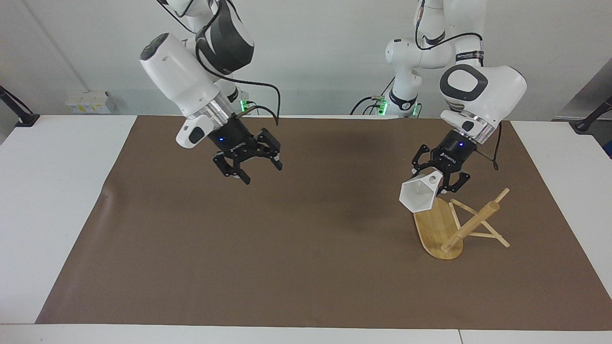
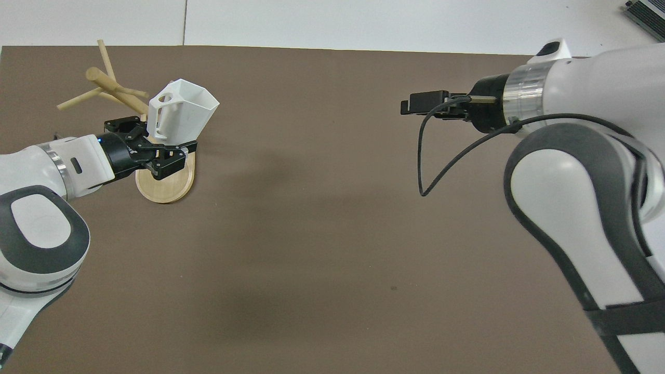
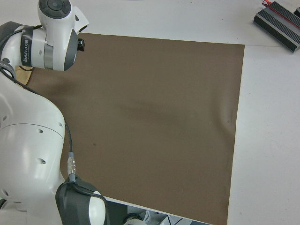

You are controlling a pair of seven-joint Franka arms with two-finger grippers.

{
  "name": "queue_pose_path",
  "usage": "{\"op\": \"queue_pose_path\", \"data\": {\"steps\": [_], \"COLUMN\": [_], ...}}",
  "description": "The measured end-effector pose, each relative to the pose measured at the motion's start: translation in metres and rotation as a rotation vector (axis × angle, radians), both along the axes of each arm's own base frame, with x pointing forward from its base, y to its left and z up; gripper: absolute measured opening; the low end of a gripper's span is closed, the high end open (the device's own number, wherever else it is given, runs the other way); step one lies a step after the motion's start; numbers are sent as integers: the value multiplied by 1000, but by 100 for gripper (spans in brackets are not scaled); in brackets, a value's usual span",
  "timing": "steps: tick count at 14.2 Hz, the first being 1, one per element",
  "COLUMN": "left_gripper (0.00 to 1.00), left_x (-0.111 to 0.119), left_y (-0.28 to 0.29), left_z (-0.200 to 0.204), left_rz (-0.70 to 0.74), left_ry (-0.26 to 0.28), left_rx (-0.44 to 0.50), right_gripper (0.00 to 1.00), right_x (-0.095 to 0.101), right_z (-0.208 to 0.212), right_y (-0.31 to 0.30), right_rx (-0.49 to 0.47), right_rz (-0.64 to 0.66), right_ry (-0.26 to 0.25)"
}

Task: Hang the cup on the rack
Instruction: 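Hang the white cup on a rack peg with the left gripper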

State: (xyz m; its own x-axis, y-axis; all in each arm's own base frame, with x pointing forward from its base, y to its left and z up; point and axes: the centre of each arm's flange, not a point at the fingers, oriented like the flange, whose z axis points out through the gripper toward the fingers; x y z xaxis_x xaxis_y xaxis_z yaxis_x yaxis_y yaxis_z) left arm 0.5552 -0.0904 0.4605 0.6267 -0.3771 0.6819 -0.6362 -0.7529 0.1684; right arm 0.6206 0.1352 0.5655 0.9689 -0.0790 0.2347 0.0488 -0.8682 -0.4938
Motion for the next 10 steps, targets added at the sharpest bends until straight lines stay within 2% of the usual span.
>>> {"op": "queue_pose_path", "data": {"steps": [3,5,10], "left_gripper": [71,71,71], "left_x": [2,3,11], "left_y": [-2,-4,-4], "left_z": [1,4,1], "left_rz": [64,113,178], "left_ry": [65,102,143], "left_rx": [33,32,3], "right_gripper": [100,100,100], "right_x": [-8,-17,-41], "right_z": [18,30,59], "right_y": [-45,-61,-98], "right_rx": [-8,-95,-317], "right_rz": [-35,-27,-22], "right_ry": [28,20,12]}}
